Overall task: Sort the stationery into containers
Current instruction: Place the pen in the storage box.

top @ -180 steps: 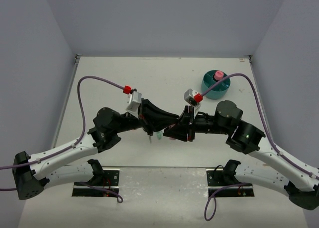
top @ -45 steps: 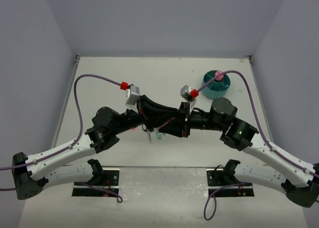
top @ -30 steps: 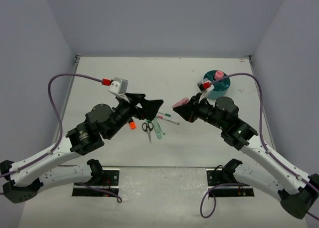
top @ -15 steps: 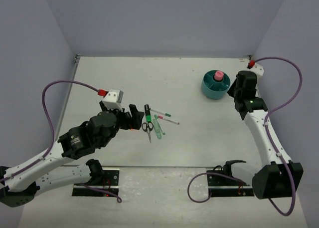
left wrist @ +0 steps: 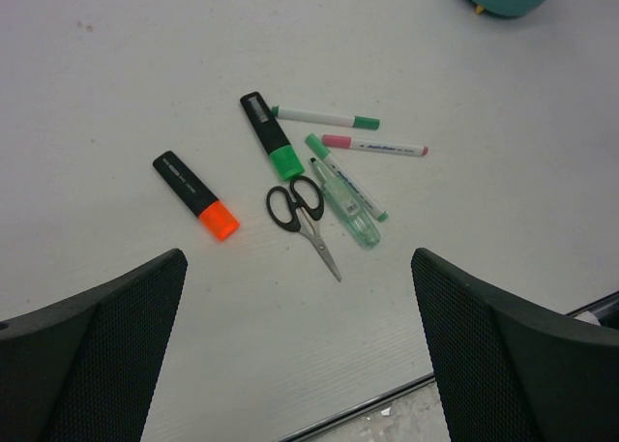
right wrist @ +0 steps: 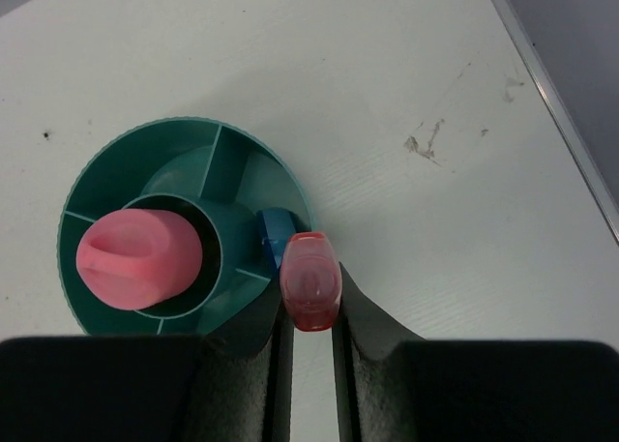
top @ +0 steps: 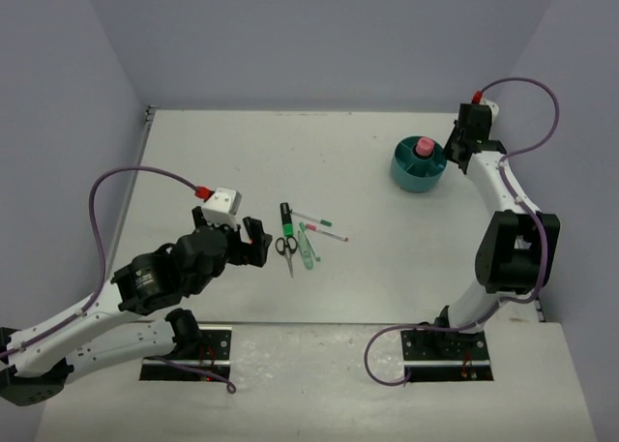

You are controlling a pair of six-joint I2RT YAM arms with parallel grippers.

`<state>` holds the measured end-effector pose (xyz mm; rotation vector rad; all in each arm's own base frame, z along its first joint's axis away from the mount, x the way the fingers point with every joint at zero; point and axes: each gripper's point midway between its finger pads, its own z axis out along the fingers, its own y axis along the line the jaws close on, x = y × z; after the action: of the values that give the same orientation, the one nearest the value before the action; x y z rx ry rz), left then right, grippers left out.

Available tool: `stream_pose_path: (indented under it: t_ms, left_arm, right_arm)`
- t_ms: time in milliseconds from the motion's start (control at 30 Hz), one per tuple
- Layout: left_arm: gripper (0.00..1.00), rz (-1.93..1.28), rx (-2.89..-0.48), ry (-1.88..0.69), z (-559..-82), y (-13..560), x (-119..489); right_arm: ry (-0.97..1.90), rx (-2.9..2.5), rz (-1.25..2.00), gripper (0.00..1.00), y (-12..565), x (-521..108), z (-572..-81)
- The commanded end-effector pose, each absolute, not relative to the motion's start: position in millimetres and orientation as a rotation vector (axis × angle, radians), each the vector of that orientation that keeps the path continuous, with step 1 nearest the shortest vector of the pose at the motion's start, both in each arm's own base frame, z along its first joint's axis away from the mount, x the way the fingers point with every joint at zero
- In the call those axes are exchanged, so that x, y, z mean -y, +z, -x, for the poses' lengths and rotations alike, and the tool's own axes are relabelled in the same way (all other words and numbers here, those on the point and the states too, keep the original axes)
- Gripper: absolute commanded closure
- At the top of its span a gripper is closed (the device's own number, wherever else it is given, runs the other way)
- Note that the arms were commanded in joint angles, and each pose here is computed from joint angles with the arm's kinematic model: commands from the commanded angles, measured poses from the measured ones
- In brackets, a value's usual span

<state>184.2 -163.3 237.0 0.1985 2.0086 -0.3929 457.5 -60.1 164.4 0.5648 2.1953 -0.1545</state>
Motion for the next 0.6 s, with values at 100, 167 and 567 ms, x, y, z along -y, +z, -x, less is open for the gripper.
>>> stream_pose_path:
  t_ms: [100,167,567]
  left_arm:
    - [0.00,-0.184,-1.989,-0.402,-182,239,157]
    - [0.00,-0.183,-1.989,-0.405,-182,239,157]
    - [0.00,-0.194,-1.986,-0.425,-180,239,159]
  right_arm:
    - [-0.133,-2.166,-0.424,1.00,180,59,-488]
    - [-0.115,-2.174,-0.405,1.00,177,57,-490]
    - [-0.055,-2.252,-0.367,0.86,143,51,-499]
